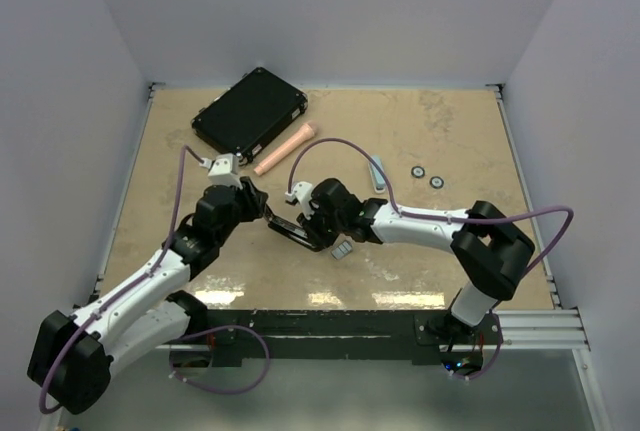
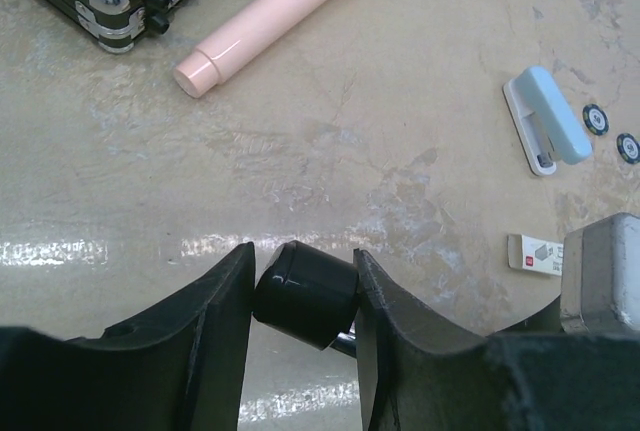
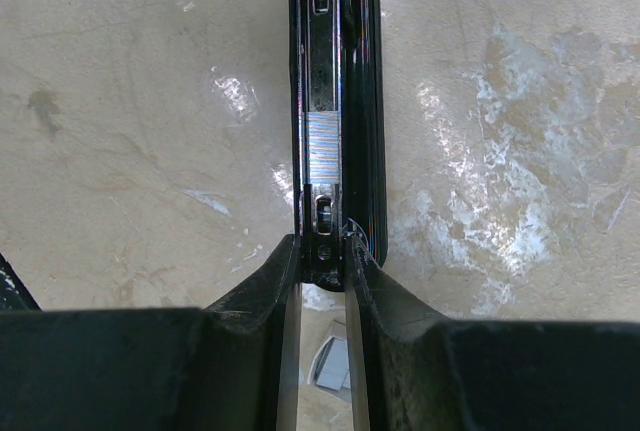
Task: Load the staples into the stapler
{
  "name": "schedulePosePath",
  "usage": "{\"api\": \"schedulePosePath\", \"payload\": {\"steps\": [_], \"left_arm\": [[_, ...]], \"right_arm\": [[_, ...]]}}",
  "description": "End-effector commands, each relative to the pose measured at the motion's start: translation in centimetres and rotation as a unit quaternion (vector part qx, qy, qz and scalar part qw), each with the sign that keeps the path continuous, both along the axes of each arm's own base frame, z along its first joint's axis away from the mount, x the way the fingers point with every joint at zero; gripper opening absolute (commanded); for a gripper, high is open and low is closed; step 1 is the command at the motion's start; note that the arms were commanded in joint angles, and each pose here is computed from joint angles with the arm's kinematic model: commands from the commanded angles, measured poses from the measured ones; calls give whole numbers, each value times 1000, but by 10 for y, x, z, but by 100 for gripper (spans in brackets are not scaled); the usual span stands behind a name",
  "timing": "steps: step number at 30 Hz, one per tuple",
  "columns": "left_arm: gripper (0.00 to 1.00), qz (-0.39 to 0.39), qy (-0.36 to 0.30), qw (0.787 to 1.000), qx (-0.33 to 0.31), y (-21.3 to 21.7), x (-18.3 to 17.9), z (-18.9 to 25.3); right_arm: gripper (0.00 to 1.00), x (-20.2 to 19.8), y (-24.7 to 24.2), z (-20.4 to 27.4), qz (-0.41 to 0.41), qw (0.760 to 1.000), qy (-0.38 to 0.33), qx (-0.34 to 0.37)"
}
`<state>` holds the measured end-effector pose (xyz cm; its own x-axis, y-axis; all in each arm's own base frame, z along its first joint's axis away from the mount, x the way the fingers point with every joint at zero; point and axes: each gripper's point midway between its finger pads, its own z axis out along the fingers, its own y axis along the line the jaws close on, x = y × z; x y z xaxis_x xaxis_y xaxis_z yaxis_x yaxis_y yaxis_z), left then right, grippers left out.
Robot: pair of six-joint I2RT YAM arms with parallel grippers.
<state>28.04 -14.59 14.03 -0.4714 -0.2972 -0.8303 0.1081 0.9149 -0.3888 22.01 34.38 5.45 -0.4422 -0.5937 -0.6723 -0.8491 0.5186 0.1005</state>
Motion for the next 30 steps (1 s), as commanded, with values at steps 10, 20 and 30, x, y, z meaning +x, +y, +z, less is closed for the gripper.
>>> {"api": "schedulePosePath", "payload": {"steps": [10, 20, 30], "left_arm": [[61, -107, 44, 987, -111, -69, -26, 9], [68, -90, 41, 987, -127, -68, -22, 20], [78, -46, 35, 992, -115, -52, -10, 35]], "right_arm": [[0, 27, 58, 68, 5, 990, -52, 133], [0, 30, 55, 66, -9, 990, -54, 133], [3, 27, 48, 51, -8, 992, -51, 114]]}}
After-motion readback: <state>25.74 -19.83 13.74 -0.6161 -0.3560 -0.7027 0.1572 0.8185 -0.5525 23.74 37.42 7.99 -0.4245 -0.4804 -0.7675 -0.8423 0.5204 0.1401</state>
